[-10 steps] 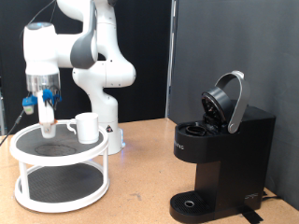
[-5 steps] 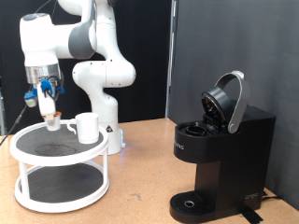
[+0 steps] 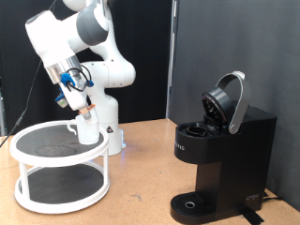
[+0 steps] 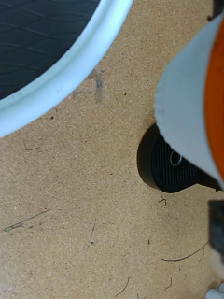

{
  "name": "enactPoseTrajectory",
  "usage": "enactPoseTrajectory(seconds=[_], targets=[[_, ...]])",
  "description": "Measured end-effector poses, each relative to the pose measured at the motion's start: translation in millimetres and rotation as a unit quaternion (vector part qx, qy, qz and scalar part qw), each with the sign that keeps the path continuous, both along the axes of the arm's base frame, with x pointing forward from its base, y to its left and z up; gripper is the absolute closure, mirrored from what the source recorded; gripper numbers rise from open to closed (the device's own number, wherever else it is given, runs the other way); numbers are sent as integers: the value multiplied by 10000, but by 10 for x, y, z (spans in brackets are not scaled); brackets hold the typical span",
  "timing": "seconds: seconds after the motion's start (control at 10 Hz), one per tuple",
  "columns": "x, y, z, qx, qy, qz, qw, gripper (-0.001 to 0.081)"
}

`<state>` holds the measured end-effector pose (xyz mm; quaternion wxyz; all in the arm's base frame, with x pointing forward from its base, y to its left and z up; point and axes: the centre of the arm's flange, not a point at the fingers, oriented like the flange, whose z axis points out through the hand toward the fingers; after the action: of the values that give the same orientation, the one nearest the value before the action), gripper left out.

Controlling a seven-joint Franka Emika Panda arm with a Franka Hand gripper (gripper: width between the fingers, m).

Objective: Make a cup of coffee with the keurig machine

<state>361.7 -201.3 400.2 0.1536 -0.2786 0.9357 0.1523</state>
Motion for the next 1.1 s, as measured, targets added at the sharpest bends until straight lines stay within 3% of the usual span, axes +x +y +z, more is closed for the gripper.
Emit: enactPoseTrajectory(seconds=[0.2, 0.6, 0.7, 0.9, 1.1], targets=[[20, 56, 10, 276, -32, -45, 9996, 493], [349, 539, 231, 1324, -427, -115, 9902, 493], [426, 664, 274, 1383, -483, -133, 9891, 493], [577, 857, 328, 1091, -568, -517, 9911, 493], [533, 851, 300, 1279, -441, -314, 9903, 493]])
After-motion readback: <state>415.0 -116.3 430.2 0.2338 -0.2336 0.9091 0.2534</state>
